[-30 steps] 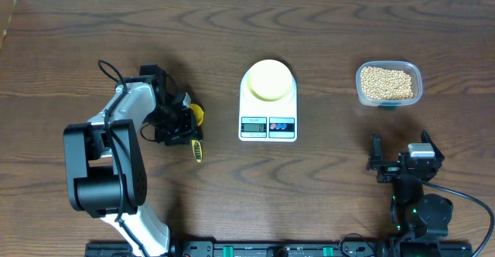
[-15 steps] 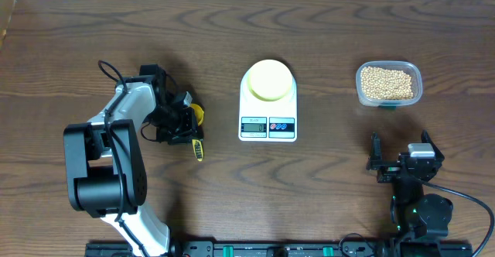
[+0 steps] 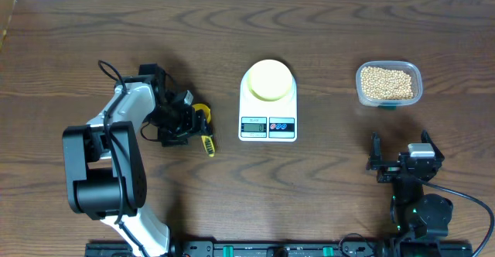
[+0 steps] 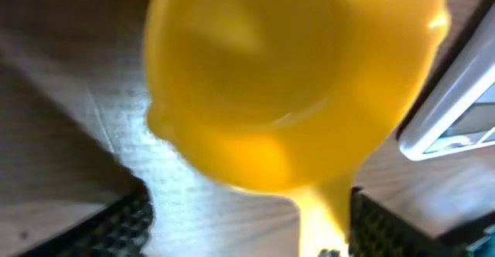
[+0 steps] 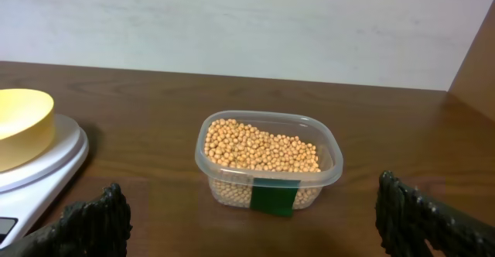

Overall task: Scoop item into bowl and weigh 50g on scale
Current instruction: 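Close the left gripper on the scoop handle and lift it, then carry the scoop with the left gripper over the scale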

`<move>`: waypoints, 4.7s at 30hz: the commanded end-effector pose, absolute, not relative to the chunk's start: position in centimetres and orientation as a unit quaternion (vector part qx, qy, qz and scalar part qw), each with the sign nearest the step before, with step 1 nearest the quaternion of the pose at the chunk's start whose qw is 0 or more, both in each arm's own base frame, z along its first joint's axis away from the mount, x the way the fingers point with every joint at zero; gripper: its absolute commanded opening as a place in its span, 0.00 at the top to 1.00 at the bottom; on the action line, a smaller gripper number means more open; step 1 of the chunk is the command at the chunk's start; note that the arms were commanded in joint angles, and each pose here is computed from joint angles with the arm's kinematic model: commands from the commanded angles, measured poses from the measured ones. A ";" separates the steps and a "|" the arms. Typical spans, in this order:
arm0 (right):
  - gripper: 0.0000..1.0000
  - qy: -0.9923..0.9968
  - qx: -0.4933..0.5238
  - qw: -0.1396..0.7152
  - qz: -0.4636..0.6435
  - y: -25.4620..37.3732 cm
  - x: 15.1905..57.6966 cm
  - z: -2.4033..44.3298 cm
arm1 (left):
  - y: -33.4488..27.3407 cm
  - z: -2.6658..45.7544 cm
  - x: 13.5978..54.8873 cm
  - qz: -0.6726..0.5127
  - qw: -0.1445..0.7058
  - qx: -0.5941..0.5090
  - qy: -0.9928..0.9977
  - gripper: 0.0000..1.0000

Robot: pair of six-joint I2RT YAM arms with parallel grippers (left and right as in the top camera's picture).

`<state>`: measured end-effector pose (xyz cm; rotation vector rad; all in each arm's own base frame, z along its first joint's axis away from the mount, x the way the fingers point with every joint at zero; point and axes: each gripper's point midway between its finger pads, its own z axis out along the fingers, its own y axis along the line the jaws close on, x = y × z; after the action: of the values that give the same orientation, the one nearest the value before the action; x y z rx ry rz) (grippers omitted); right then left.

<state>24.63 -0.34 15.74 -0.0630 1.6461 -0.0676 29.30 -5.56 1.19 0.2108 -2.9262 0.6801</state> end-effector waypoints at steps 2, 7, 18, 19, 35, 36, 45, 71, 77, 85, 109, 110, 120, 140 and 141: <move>0.01 0.733 -0.027 0.679 -0.031 -0.3 24.6 15.7 | -5.7 1.2 29.3 0.227 0.063 0.064 -0.970 0.09; 0.01 0.733 -0.027 0.679 -0.031 -0.3 24.6 15.7 | -5.7 1.2 29.3 0.228 0.063 0.064 -0.970 0.09; 0.01 0.733 -0.027 0.679 -0.031 -0.3 24.6 15.7 | -8.0 1.2 27.9 0.221 0.095 0.059 -0.969 0.16; 0.01 0.733 -0.027 0.679 -0.031 -0.3 24.6 15.6 | -8.5 1.2 27.7 0.220 0.098 0.053 -0.969 0.16; 0.01 0.733 -0.027 0.679 -0.031 -0.3 24.6 15.6 | -9.8 -0.9 26.8 0.197 0.098 0.064 -0.973 0.41; 0.01 0.733 -0.027 0.679 -0.031 -0.3 24.6 15.7 | -9.8 -0.9 26.8 0.197 0.097 0.064 -0.974 0.41; 0.01 0.733 -0.027 0.679 -0.031 -0.3 24.6 15.6 | -9.9 -0.9 26.9 0.198 0.094 0.063 -0.974 0.59; 0.01 0.733 -0.027 0.679 -0.031 -0.3 24.6 15.7 | -10.3 -0.7 27.0 0.212 0.093 0.064 -0.971 0.85; 0.01 0.733 -0.027 0.679 -0.031 -0.3 24.6 15.7 | -10.4 -0.6 27.2 0.214 0.091 0.063 -0.971 0.93; 0.01 0.733 -0.027 0.679 -0.031 -0.3 24.6 15.7 | -10.4 0.0 27.8 0.216 0.084 0.078 -0.970 0.93; 0.01 0.733 -0.027 0.679 -0.031 -0.3 24.6 15.6 | -17.8 25.0 24.6 0.559 -0.106 -0.041 -0.821 0.93; 0.01 0.732 -0.027 0.680 -0.032 -0.3 24.6 15.7 | -18.1 25.2 24.4 0.563 -0.104 -0.046 -0.819 0.93; 0.01 0.704 -0.041 0.708 0.024 1.4 24.6 17.6 | -22.1 26.1 22.3 0.579 -0.092 -0.131 -0.799 0.93; 0.01 0.545 -0.041 0.802 0.241 5.5 20.6 33.5 | -22.9 32.4 30.1 0.589 -0.275 -0.115 -0.751 0.93; 0.01 0.562 -0.040 0.792 0.234 5.5 21.0 33.7 | -22.9 32.6 30.2 0.592 -0.275 -0.112 -0.749 0.93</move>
<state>21.12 5.26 30.48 -0.0609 1.1720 0.5343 29.49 -22.88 32.08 -0.5436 -2.8922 2.2569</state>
